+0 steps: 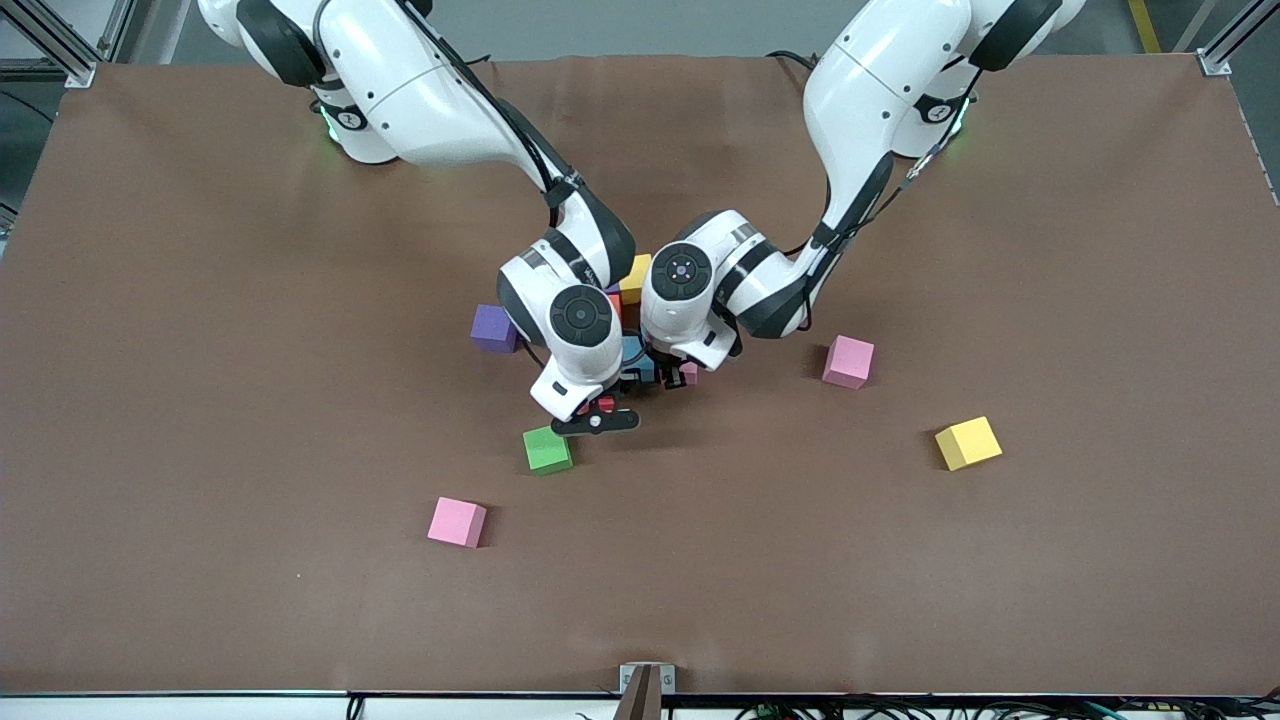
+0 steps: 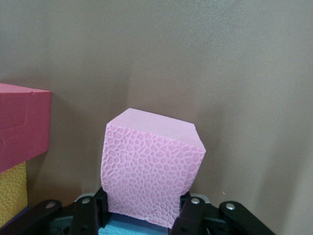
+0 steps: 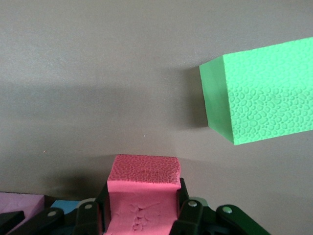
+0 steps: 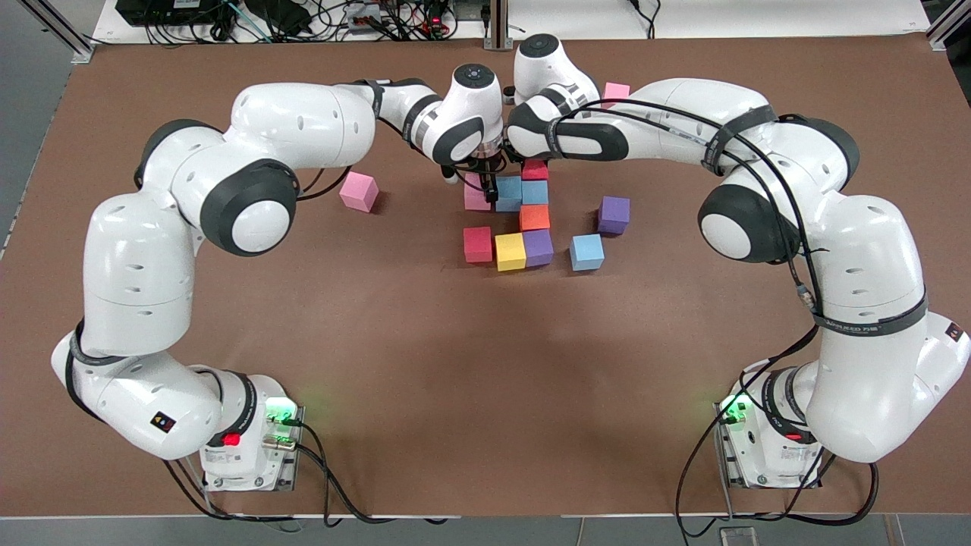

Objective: Arrange 11 blocks into digit 3

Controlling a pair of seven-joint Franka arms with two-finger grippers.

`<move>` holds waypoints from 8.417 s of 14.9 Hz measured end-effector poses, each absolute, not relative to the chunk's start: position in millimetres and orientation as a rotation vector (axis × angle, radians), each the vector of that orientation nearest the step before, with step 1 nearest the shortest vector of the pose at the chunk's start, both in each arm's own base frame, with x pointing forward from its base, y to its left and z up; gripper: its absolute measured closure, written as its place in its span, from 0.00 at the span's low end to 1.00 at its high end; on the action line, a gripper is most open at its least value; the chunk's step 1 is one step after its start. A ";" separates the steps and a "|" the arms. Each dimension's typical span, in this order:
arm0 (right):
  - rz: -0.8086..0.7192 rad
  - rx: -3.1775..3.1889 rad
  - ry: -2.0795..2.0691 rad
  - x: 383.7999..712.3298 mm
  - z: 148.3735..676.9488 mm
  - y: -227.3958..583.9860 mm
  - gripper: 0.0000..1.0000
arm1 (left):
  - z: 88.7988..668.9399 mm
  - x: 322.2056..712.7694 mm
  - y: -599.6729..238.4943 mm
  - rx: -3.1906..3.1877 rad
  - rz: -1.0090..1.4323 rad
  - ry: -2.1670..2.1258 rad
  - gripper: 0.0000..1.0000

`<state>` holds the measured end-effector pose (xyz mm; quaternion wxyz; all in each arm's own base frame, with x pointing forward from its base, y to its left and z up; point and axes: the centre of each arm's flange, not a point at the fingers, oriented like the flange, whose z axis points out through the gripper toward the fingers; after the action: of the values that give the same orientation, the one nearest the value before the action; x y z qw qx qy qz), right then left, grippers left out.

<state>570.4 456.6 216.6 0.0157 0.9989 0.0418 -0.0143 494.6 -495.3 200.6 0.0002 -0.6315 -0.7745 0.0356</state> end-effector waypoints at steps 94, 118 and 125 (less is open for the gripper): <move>-0.065 2.555 -1.761 661.8 222.2 364.6 0.04 | 292.3 662.6 -8.6 -2.753 0.039 -1.287 0.00; 0.057 3.180 -0.239 657.0 249.0 405.2 0.47 | 238.8 661.3 -8.4 -2.971 0.022 -0.882 0.00; 0.097 3.152 0.005 631.6 246.2 443.6 0.47 | 232.4 658.4 -20.3 -3.025 0.045 -0.718 0.00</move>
<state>631.6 443.6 246.2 -0.0061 0.9995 0.0015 0.0308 658.4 -20.3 232.4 0.0161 -0.9727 -0.2310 0.0145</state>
